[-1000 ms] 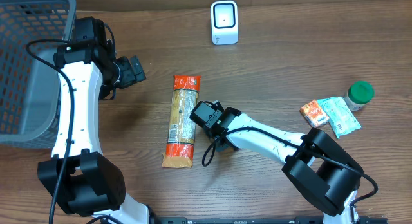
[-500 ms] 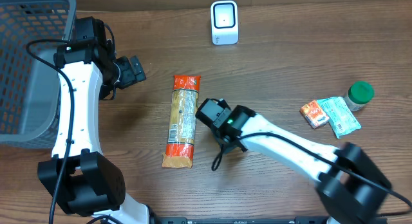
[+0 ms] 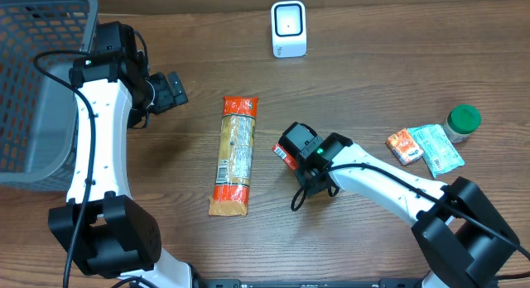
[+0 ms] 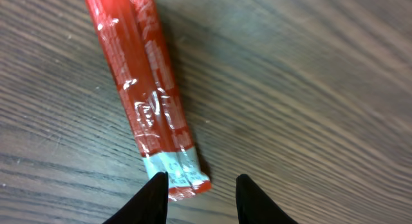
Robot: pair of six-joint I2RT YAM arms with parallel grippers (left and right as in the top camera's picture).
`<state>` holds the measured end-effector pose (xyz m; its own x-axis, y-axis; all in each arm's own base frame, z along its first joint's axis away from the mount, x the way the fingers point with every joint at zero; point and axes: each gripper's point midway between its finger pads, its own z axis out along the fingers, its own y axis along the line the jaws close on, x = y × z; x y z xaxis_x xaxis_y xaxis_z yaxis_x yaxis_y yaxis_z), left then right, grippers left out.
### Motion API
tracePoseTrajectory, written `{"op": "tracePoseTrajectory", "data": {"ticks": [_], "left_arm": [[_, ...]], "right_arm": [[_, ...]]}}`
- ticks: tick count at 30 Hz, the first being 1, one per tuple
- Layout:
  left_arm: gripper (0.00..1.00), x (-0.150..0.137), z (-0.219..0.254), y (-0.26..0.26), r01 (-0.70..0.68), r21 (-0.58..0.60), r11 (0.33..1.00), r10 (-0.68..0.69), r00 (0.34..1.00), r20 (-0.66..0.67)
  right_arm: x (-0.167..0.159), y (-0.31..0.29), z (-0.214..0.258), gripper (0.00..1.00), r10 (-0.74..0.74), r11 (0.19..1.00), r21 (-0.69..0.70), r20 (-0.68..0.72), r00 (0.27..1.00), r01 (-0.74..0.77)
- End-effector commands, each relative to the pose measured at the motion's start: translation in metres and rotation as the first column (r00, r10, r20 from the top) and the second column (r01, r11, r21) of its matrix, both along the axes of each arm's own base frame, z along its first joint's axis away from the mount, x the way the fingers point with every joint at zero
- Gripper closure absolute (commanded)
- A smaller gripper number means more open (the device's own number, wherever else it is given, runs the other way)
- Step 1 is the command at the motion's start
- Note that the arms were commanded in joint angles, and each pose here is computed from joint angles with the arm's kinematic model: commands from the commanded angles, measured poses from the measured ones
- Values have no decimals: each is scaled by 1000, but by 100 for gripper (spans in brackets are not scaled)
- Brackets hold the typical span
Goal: Scan the item barcode
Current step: 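Grasp the red stick snack with the right gripper and drag it right, then regrip the red stick snack by its end with the right gripper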
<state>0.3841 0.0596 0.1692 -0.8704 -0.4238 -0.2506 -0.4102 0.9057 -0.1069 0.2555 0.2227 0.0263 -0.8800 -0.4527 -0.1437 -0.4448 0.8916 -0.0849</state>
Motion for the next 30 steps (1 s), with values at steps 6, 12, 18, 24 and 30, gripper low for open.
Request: {"op": "tracePoseTrajectory", "data": {"ticks": [6,12,18,24,30], "left_arm": [[0,3,4,-1,21,10,1000,-21,1000,12],[0,3,4,-1,21,9,1000,-21,1000,12],[0,3,4,-1,21,9,1000,-21,1000,12],[0,3,4,-1,21,9,1000,-21,1000,12],[0,3,4,-1,21,10,1000,-21,1000,12]], "right_arm": [[-10,2,-17,64,4,999,51,-25,1000,-3],[-11,1,-21,64,5,999,52,-26,1000,-3],[-12,0,-21,65,5,999,51,-31,1000,-4],[-15,-1,-24,72,43,998,44,-36,998,-41],[-22,-8,-33,71,59,998,27,-52,997,-58]]}}
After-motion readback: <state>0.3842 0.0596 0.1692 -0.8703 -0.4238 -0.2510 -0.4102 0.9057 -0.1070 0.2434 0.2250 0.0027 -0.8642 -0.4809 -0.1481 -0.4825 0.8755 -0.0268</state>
